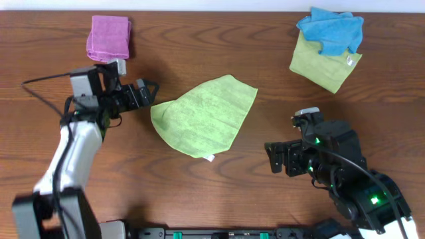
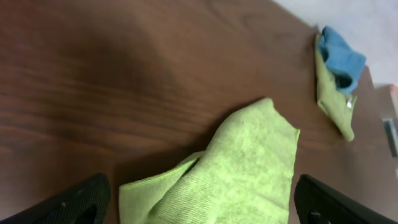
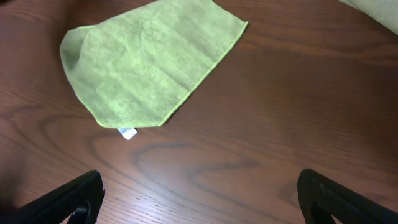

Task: Fold the cloth
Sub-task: 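Move both grippers toward the spread green cloth, then grasp the green cloth's left corner with the left gripper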

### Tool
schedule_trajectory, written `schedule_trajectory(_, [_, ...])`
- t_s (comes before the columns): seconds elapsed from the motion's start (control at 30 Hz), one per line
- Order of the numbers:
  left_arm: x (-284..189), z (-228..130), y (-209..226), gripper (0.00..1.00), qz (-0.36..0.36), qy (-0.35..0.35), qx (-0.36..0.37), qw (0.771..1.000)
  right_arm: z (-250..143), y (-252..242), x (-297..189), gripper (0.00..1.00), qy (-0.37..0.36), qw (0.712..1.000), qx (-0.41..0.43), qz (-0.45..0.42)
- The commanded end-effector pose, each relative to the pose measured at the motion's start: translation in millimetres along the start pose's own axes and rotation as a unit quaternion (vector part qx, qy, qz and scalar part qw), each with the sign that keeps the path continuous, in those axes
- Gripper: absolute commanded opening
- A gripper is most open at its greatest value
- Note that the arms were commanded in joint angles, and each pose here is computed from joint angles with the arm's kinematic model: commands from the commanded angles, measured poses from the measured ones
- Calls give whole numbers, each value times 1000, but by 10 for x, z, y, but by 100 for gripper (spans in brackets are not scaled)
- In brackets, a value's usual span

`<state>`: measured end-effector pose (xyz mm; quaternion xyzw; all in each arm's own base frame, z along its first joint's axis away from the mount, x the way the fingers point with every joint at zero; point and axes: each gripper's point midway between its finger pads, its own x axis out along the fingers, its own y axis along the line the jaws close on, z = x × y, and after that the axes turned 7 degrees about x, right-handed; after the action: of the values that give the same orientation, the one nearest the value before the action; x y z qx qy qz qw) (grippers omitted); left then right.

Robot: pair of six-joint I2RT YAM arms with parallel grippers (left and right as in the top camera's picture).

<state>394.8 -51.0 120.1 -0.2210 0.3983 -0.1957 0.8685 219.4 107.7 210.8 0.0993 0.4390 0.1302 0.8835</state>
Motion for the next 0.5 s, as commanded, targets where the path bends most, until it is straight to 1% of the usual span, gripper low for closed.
schedule_trajectory(0.0, [153, -46, 34, 96, -21, 26, -5, 999, 15, 28, -9, 99, -6, 1000, 2, 4])
schedule_trajectory(0.1, [271, -206, 90, 97, -22, 57, -11, 998, 56, 16, -10, 99, -15, 1000, 1, -1])
schedule_trajectory(0.2, [354, -378, 86, 100, -15, 87, 15, 996, 94, 14, -11, 99, -24, 1000, -3, -3])
schedule_trajectory(0.27, [397, -496, 134, 100, 15, 109, 39, 993, 115, 21, -1, 99, -26, 1000, -4, -2])
schedule_trajectory(0.3, [414, -546, 148, 95, 29, 119, 54, 991, 121, 24, 4, 99, -27, 1000, -4, -2])
schedule_trajectory(0.33, [433, -592, 153, 94, 42, 129, 75, 988, 119, 23, 14, 99, -25, 1000, -4, -2])
schedule_trajectory(0.47, [475, -665, 225, 94, 98, 146, 117, 978, 98, 16, 73, 99, -13, 1000, -4, -6])
